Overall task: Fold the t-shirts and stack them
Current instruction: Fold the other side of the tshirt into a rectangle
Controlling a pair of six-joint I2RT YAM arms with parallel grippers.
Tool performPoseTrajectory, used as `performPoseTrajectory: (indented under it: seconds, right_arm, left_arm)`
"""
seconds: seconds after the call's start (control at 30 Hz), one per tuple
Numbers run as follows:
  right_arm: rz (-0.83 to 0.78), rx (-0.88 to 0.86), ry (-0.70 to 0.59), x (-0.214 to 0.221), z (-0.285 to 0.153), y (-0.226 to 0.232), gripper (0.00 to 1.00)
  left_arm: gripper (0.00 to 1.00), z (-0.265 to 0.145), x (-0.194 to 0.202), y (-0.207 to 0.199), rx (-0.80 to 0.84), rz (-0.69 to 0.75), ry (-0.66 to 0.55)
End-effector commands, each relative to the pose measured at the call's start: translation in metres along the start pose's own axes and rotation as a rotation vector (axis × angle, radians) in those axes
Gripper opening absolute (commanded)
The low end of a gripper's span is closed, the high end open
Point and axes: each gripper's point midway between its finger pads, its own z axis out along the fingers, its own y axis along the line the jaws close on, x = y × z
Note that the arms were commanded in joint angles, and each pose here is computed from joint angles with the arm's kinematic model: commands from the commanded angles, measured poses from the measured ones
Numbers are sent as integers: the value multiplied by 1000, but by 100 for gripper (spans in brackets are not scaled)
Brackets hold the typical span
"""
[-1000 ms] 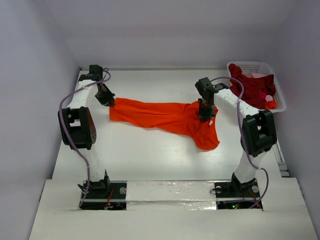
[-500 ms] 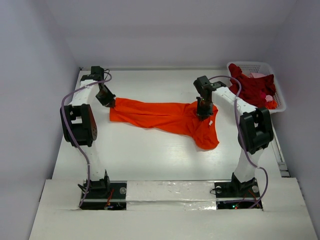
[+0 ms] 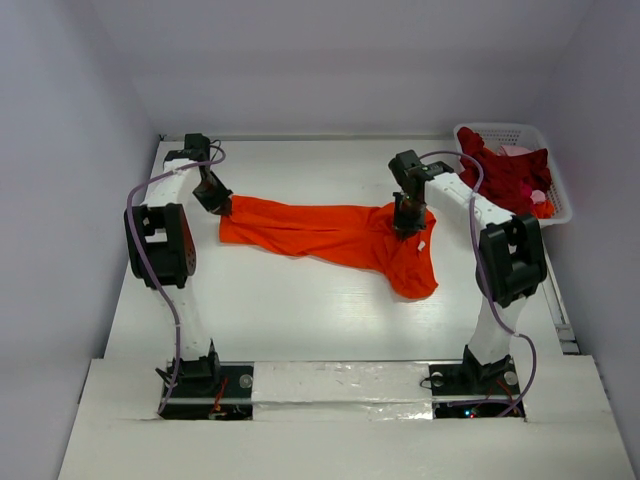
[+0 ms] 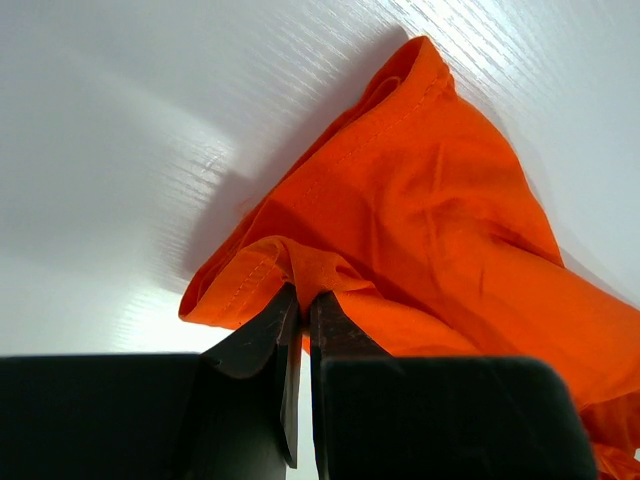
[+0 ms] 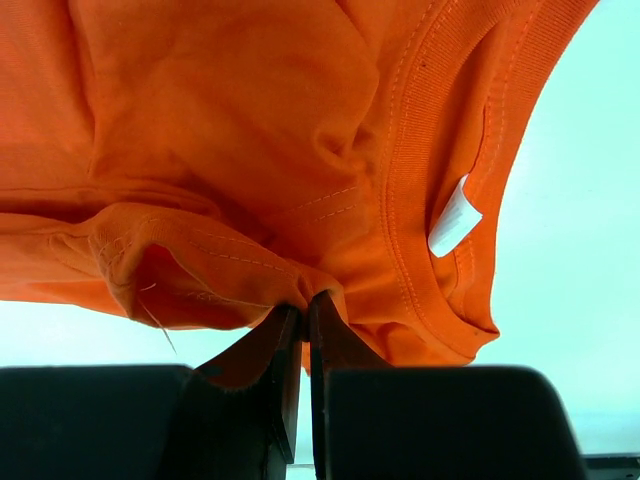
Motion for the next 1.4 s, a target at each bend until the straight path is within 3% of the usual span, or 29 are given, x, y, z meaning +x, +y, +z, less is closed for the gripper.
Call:
performPoseTrajectory:
  seconds: [0.0, 0.57, 0.67, 0.73, 0.77, 0.8, 0.9, 1.0, 1.03, 1.13, 1.23, 1.37]
  right_arm:
    - [18, -23, -15, -7, 4, 5, 0]
    - [64, -14, -10, -10, 9, -4, 0]
    - [59, -18, -5, -9, 10, -3, 0]
    - [57, -15, -1, -8, 12, -4, 0]
    - [57, -14, -1, -8, 13, -4, 4]
    - [57, -17, 0, -7, 13, -3, 7]
    - [62, -19, -2, -6, 14, -3, 38]
    - [65, -25, -5, -5, 12, -3, 60]
    - [68, -26, -14, -7, 10, -3, 75]
    - [71, -27, -27, -8, 7, -4, 100]
    - [75, -20, -63, -15, -3, -6, 100]
    - [76, 2, -142, -30, -25, -13, 100]
  left_arm:
    - [0, -11, -16, -4, 8, -14, -49]
    - [0, -5, -16, -2, -1, -13, -42]
    - [4, -4, -15, -3, 3, -13, -40]
    - [16, -5, -15, -3, 5, -13, -40]
    - [22, -5, -15, -3, 5, -13, -40]
    - [36, -5, -15, -3, 6, -13, -41]
    - [60, -7, -14, -3, 5, -14, -42]
    - [76, -9, -14, -1, -4, -15, -45]
    - [81, -11, -15, 0, -9, -15, -49]
    - [93, -16, -15, 1, -9, -15, -60]
    - [98, -26, -23, 2, -4, -24, -89]
    - [97, -52, -39, -6, 21, -17, -163]
